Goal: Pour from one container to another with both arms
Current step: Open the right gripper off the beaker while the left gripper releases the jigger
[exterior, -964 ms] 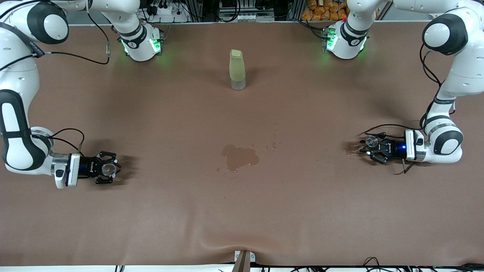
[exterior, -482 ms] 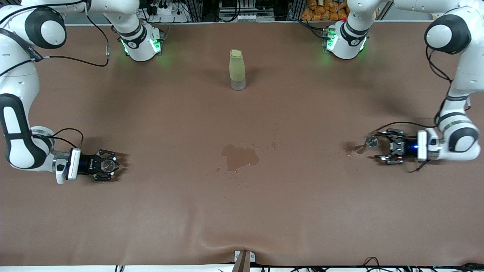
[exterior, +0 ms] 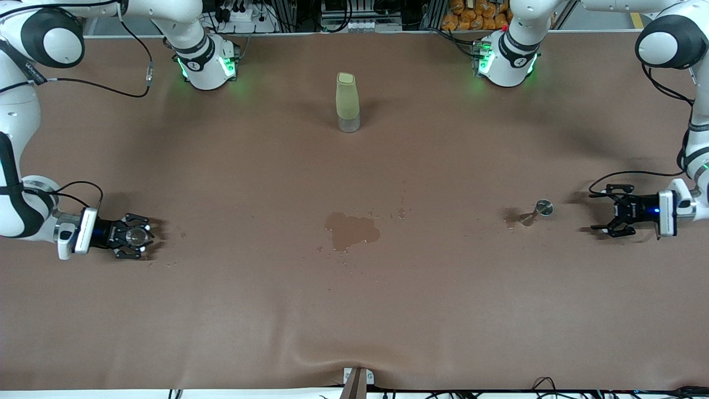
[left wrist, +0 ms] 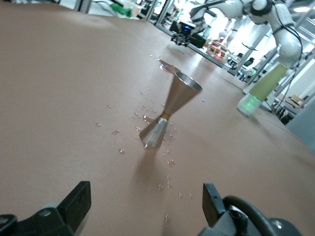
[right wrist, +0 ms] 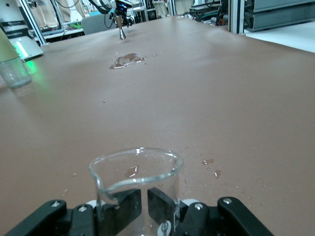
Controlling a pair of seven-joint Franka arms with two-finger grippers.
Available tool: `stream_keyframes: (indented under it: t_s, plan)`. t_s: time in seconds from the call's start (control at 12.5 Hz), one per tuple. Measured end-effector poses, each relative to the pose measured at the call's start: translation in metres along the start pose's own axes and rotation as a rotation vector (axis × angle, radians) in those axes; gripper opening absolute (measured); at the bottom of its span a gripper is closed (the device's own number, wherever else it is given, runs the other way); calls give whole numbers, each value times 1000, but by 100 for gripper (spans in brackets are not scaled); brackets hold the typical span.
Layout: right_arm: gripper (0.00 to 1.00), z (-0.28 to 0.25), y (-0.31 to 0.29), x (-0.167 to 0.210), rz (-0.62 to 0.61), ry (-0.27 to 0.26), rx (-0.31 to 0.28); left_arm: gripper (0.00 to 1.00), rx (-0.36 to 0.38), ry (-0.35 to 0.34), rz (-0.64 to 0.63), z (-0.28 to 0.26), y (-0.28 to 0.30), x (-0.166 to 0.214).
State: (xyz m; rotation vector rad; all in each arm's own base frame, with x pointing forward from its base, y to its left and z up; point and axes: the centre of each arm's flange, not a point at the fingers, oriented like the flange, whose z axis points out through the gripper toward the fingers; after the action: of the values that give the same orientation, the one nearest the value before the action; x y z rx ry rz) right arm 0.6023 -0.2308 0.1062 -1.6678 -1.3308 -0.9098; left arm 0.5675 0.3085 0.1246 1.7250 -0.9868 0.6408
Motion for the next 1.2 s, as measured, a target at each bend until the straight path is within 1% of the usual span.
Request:
stream_keyframes:
  t_s: [0.16, 0.32, 0.4, 0.56, 0.72, 0.8, 0.96, 1.12, 1.2]
  plan:
    - [15, 1, 0, 2, -26, 30, -10, 100, 6, -23, -79, 3, -5, 17]
    - [15, 12, 3, 0, -57, 89, -36, 100, 7, -34, -134, 8, -8, 23]
    - [15, 20, 3, -5, -61, 109, -40, 100, 5, -36, -157, 10, -8, 25]
    - [15, 32, 3, -12, -65, 132, -36, 100, 4, -47, -189, 14, -10, 34]
    - [15, 44, 5, -15, -79, 166, -48, 100, 22, -84, -224, 18, -11, 61]
    - [15, 51, 5, -16, -88, 185, -57, 100, 35, -118, -241, 18, -9, 79]
    - [15, 62, 6, -19, -94, 200, -54, 100, 76, -208, -270, 14, -1, 119]
    - [15, 67, 5, -22, -92, 206, -51, 100, 138, -329, -320, 10, 16, 172]
    - [15, 69, 5, -24, -93, 210, -54, 100, 185, -394, -371, 10, 31, 209]
